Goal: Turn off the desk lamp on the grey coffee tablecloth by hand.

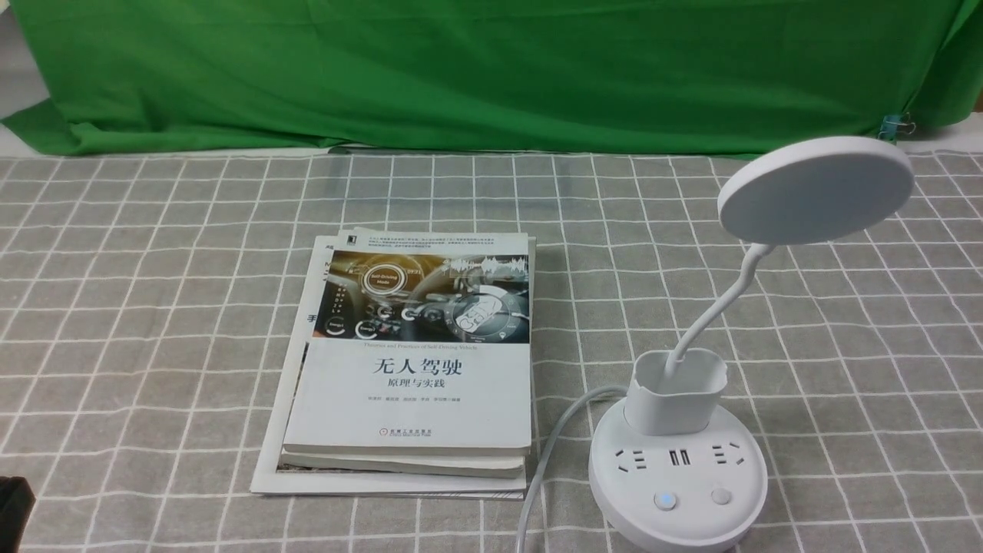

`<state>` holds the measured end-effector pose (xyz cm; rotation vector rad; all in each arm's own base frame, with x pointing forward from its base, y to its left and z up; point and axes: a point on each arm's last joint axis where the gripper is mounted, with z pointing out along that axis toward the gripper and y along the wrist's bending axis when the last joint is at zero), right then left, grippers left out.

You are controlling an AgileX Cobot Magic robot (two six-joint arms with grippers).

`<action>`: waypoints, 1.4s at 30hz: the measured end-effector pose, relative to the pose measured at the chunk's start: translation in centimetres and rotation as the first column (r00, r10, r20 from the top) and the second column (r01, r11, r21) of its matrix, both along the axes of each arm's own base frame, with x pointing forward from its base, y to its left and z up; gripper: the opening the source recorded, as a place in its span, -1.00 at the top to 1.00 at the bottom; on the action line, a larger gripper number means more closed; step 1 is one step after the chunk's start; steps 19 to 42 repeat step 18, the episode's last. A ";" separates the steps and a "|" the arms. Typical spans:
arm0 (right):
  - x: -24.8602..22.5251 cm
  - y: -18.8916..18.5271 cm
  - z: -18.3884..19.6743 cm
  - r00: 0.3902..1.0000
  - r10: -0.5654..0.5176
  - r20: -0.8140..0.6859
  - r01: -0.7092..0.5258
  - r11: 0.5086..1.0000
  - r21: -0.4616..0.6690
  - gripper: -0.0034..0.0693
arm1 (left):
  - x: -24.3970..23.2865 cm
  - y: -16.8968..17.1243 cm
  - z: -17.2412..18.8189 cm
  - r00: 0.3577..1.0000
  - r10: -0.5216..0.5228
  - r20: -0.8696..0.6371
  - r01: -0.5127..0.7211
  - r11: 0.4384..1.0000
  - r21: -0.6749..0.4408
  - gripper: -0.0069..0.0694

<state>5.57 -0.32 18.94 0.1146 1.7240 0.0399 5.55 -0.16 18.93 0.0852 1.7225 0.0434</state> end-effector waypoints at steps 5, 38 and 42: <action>0.0 0.0 0.0 1.000 0.000 0.002 0.000 1.000 0.001 0.36 | 0.0 0.0 0.0 1.000 0.000 0.000 0.000 1.000 0.000 0.82; 0.0 0.0 0.0 1.000 0.001 0.004 -0.001 1.000 0.001 0.26 | 0.0 0.0 0.0 1.000 0.000 0.001 0.000 1.000 0.000 0.82; 0.0 0.0 0.0 1.000 0.001 0.004 -0.001 1.000 0.001 0.26 | 0.0 0.0 0.0 1.000 0.000 0.001 0.000 1.000 0.000 0.82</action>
